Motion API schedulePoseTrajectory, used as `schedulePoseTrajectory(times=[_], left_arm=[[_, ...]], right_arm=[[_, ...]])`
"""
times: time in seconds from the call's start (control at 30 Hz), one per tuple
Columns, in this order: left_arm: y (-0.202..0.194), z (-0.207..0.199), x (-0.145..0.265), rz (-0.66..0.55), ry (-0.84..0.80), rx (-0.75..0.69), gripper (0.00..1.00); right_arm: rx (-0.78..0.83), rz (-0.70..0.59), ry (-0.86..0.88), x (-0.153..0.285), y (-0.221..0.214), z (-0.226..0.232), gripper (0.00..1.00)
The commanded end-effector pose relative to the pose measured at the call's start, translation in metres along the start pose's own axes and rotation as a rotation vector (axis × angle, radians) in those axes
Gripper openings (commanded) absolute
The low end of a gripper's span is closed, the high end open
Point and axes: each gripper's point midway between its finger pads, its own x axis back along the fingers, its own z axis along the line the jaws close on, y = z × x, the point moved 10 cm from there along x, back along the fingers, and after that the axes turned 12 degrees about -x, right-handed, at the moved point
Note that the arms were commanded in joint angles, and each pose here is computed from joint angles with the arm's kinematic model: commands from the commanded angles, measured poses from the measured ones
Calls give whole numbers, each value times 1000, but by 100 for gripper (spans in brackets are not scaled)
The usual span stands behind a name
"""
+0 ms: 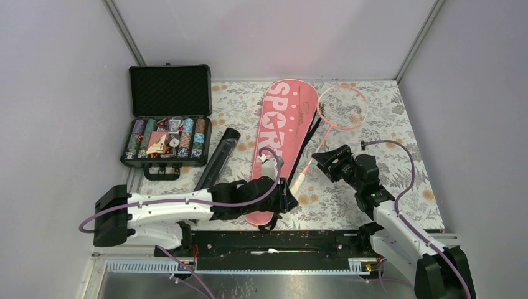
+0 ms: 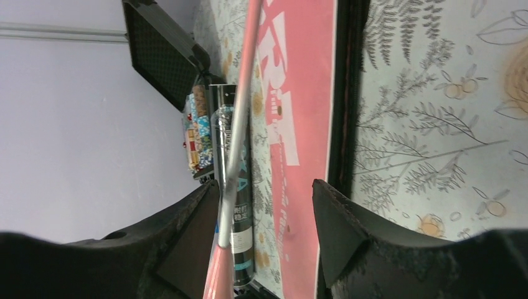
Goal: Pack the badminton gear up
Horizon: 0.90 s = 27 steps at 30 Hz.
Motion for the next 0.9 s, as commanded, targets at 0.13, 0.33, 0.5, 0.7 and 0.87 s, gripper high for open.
schedulePoseTrajectory(times=[0.13, 0.33, 0.5, 0.7, 0.87], left_arm=[[16, -24, 5, -106, -158, 41, 0], [20, -30, 5, -116, -168, 33, 1], [17, -24, 8, -100, -108, -35, 49], [19, -17, 8, -24, 7, -200, 71], [32, 0, 2, -8, 157, -330, 72]], right_arm=[[-31, 16, 149, -8, 2, 28, 58], [-37, -6, 172, -7, 3, 27, 11], [63, -62, 164, 4, 9, 27, 0], [137, -48, 68, 21, 21, 25, 0], [183, 59, -110, 38, 11, 11, 0]])
